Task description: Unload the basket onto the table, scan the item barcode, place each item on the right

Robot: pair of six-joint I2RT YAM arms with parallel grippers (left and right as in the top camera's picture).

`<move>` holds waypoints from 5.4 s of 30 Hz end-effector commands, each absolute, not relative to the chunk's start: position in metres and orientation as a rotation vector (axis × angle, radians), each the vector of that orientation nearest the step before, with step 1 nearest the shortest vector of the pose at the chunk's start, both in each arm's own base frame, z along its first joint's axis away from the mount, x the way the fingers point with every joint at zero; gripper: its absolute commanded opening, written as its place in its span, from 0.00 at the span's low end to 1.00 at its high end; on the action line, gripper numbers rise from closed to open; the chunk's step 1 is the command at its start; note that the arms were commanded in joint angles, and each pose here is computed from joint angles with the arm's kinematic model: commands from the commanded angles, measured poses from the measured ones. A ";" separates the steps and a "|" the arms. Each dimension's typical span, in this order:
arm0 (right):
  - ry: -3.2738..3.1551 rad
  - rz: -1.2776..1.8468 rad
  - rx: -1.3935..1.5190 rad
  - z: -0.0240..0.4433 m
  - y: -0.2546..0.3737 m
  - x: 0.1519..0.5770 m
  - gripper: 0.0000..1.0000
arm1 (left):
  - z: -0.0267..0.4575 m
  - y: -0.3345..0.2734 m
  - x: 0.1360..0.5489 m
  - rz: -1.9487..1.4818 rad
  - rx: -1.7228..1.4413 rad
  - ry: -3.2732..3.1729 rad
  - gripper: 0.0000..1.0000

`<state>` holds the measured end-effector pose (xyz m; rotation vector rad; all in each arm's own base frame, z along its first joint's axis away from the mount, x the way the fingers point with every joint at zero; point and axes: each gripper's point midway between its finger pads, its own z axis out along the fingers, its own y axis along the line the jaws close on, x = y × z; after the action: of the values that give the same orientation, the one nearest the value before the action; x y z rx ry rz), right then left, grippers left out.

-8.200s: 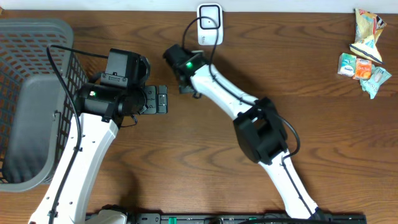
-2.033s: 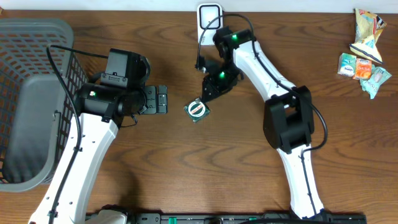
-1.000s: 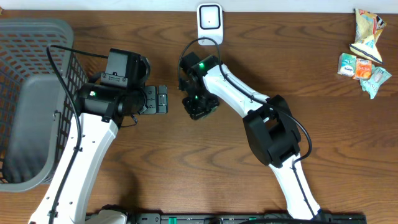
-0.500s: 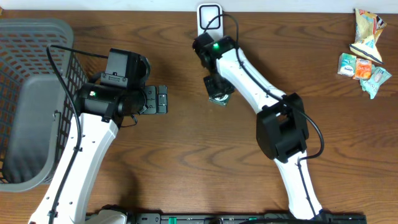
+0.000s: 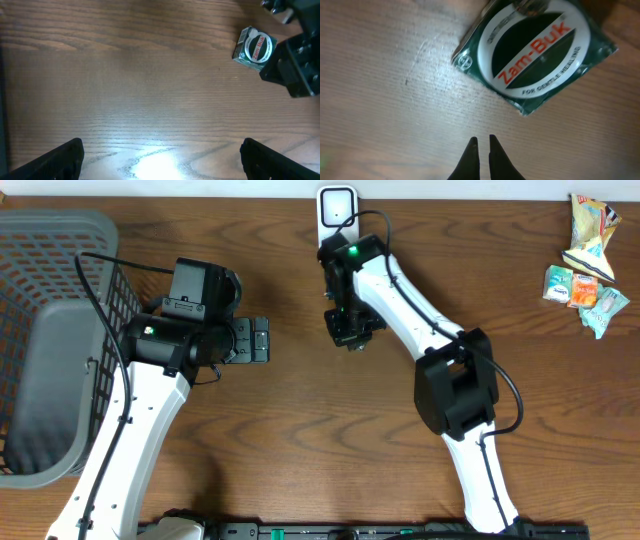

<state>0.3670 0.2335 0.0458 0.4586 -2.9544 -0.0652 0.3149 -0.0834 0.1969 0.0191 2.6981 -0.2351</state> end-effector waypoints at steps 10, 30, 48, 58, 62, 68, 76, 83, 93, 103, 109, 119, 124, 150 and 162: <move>-3.063 0.210 0.323 0.001 0.201 0.381 0.08 | 0.203 -0.082 0.317 -0.230 0.025 2.679 0.98; -3.090 -0.259 0.357 0.040 0.202 0.423 0.41 | 0.203 -0.082 0.317 -0.230 0.025 2.680 0.98; -3.194 -0.272 0.437 0.067 0.219 0.445 0.95 | 0.203 -0.082 0.317 -0.230 0.025 2.679 0.98; -3.225 -0.009 0.476 0.016 0.200 0.445 0.98 | 0.203 -0.082 0.317 -0.230 0.025 2.680 0.98; -3.219 -0.008 0.508 0.007 0.199 0.444 0.96 | 0.203 -0.082 0.317 -0.230 0.025 2.680 0.98; -3.214 -0.005 0.512 -0.004 0.197 0.441 0.78 | 0.203 -0.082 0.317 -0.229 0.025 2.680 0.98; -3.189 -0.019 0.546 -0.018 0.197 0.433 0.64 | 0.203 -0.082 0.317 -0.230 0.025 2.680 0.98; -3.158 -0.153 0.552 -0.017 0.209 0.426 0.62 | 0.203 -0.082 0.317 -0.230 0.025 2.680 0.97; -3.004 -0.735 0.649 0.047 0.249 0.415 0.59 | 0.203 -0.082 0.317 -0.230 0.025 2.680 0.98; -2.554 -1.776 0.983 0.148 0.298 0.397 0.64 | 0.203 -0.082 0.317 -0.230 0.025 2.680 0.98; -2.467 -1.941 0.975 0.166 0.299 0.400 0.68 | 0.203 -0.082 0.317 -0.230 0.025 2.680 0.98; -2.838 -1.263 0.962 0.098 0.286 0.410 0.80 | 0.203 -0.082 0.317 -0.230 0.025 2.680 0.98; -2.985 -0.878 0.939 0.071 0.296 0.408 0.82 | 0.203 -0.082 0.317 -0.230 0.025 2.679 0.98; -3.143 -0.112 0.940 0.005 0.322 0.386 0.78 | 0.203 -0.082 0.317 -0.230 0.025 2.680 0.97; -3.166 0.131 0.837 -0.006 0.277 0.406 0.69 | 0.203 -0.082 0.317 -0.230 0.025 2.680 0.97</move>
<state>0.3862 0.3043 0.0028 0.9523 -3.1245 -0.0019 0.3149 -0.0834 0.1969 0.0191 2.6981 -0.2351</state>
